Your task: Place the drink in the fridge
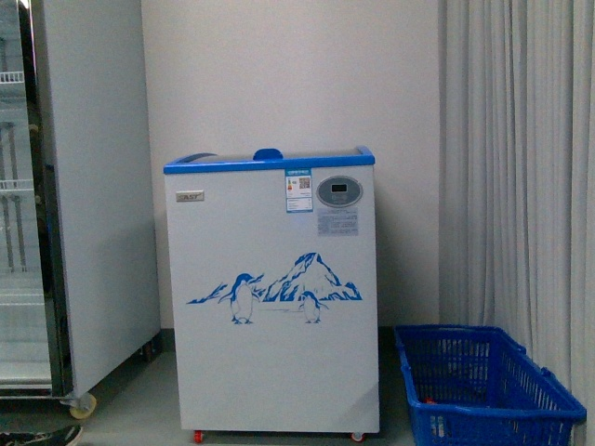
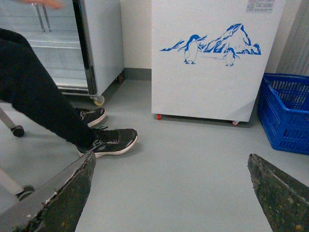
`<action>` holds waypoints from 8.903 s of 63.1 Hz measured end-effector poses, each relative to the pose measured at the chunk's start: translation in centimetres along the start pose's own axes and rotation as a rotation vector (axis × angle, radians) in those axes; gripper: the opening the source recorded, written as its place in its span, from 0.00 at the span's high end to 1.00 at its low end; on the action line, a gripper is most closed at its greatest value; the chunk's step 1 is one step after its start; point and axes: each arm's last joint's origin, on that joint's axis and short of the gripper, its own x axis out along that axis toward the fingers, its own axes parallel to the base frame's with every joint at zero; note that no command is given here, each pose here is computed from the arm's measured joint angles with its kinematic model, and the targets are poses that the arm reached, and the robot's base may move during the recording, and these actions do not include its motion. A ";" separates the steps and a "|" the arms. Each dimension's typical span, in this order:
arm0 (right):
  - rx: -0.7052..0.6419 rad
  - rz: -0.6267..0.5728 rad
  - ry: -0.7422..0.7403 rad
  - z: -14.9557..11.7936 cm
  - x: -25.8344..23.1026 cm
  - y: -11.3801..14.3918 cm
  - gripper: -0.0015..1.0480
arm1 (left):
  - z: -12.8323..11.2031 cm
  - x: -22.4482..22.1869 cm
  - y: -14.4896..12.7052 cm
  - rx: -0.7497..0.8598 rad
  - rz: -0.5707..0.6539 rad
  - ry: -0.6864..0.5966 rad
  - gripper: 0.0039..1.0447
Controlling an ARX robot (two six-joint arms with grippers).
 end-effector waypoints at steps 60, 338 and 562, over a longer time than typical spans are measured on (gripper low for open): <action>0.000 0.000 0.000 0.0 0.0 0.0 0.07 | 0.0 0.0 0.0 0.000 0.000 0.000 0.08; 0.426 -0.391 1.262 -36.0 23.6 -10.9 0.55 | 0.0 0.0 0.0 0.000 0.000 0.000 0.08; 0.172 -0.244 0.041 8.9 0.6 -0.4 0.59 | 0.0 0.0 0.0 0.000 0.000 0.000 0.08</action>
